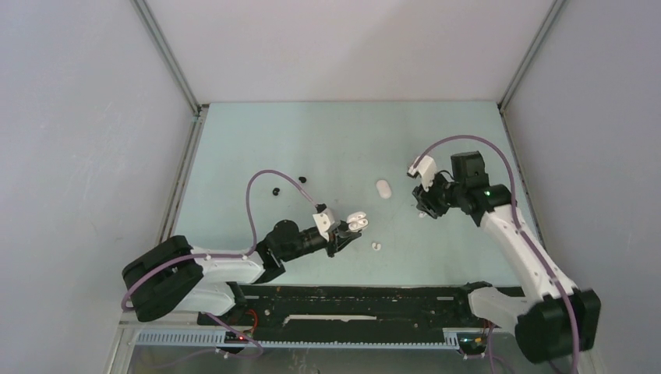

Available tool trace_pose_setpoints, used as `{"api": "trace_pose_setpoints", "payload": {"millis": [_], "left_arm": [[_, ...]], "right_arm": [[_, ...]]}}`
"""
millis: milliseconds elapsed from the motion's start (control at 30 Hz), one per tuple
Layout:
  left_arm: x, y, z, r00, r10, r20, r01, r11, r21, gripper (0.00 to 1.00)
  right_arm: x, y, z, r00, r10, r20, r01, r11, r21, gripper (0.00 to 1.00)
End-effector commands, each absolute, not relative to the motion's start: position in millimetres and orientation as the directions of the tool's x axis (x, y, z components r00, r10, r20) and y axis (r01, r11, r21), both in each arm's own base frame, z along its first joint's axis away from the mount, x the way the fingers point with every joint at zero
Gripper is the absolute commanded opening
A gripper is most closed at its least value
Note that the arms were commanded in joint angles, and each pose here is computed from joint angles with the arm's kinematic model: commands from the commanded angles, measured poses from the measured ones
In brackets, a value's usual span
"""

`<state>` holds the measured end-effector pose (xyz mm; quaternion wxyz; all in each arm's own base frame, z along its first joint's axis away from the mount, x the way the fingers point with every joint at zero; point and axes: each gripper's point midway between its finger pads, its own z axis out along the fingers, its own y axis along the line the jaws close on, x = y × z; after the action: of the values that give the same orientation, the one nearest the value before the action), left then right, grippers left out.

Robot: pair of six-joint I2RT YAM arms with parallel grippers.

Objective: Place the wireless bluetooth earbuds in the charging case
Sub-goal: Pick up the earbud from the center of the board.

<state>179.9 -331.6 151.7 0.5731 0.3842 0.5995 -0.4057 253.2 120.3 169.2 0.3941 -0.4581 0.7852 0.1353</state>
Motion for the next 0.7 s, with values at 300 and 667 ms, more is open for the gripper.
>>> {"api": "trace_pose_setpoints", "payload": {"millis": [300,667], "left_arm": [[180,-330,169,0.011,-0.071,-0.997,0.929,0.370,-0.016,0.00],[180,-330,169,0.011,-0.072,-0.997,0.931,0.365,-0.017,0.00]], "right_arm": [[348,60,69,-0.440,-0.748,-0.497,-0.778,0.593,-0.205,0.39],[359,54,31,-0.438,-0.795,-0.419,-0.819,0.545,-0.180,0.43]]}}
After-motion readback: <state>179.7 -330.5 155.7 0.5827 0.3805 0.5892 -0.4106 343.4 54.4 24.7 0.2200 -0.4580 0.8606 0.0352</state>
